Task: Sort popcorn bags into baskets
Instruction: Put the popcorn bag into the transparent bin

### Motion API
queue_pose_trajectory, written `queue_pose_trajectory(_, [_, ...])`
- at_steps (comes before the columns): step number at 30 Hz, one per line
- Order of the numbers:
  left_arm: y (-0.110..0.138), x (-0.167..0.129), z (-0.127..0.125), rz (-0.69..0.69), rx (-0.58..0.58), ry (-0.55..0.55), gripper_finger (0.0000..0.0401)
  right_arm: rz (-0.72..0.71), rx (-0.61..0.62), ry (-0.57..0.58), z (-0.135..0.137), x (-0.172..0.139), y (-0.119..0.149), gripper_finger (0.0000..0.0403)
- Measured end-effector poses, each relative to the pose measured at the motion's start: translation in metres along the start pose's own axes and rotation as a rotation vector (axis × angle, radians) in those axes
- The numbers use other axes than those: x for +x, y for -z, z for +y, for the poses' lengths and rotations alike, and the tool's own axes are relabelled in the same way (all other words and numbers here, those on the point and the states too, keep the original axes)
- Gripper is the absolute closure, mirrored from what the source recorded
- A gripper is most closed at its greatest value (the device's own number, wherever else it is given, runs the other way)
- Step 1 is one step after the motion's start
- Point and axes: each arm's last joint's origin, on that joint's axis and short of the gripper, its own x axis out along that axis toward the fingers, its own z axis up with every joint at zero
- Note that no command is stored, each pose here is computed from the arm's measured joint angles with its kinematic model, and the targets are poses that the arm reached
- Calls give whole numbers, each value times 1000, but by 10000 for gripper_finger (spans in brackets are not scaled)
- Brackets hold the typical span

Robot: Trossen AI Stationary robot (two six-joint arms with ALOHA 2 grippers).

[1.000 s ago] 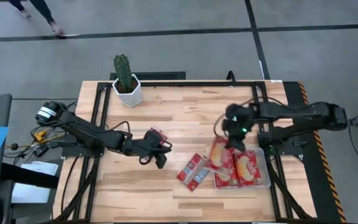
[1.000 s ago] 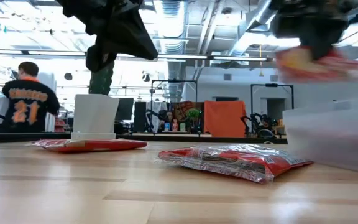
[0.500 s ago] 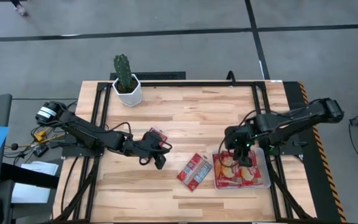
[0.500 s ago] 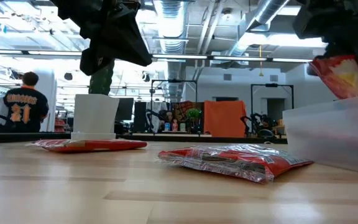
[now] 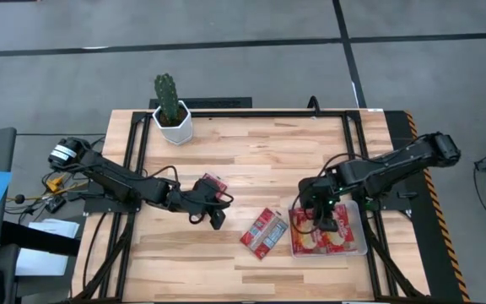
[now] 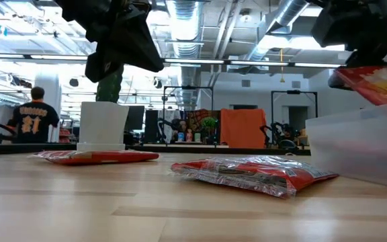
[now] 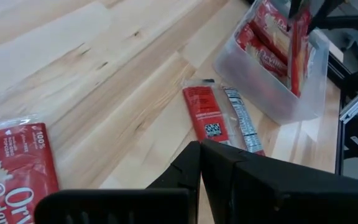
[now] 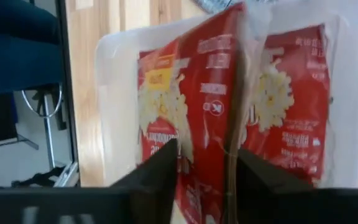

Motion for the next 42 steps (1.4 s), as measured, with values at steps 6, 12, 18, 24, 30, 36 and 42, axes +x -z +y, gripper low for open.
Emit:
queue_pose_trajectory(6, [2, 0, -4, 3, 13, 34, 401, -18, 23, 15, -4, -3, -1, 178])
queue_pose_trajectory(12, [17, 15, -19, -33, 86, 130, 401, -111, 54, 19, -11, -20, -2, 168])
queue_pose_trajectory(18, [43, 48, -21, -20, 104, 205, 401, -173, 78, 27, -12, -32, 0, 186])
queue_pose_trajectory(24, [67, 78, -19, 26, 169, 230, 401, -245, 99, 31, -15, -41, -2, 197])
queue_pose_trajectory(30, [85, 96, -48, 75, 243, 301, 401, -379, 130, 40, -12, -45, -13, 207])
queue_pose_trajectory(36, [92, 101, -51, 135, 249, 250, 401, -445, 140, 58, -6, -38, -23, 219])
queue_pose_trajectory(42, [100, 102, -39, 231, 278, 154, 401, -474, 120, 76, -3, -28, -31, 227])
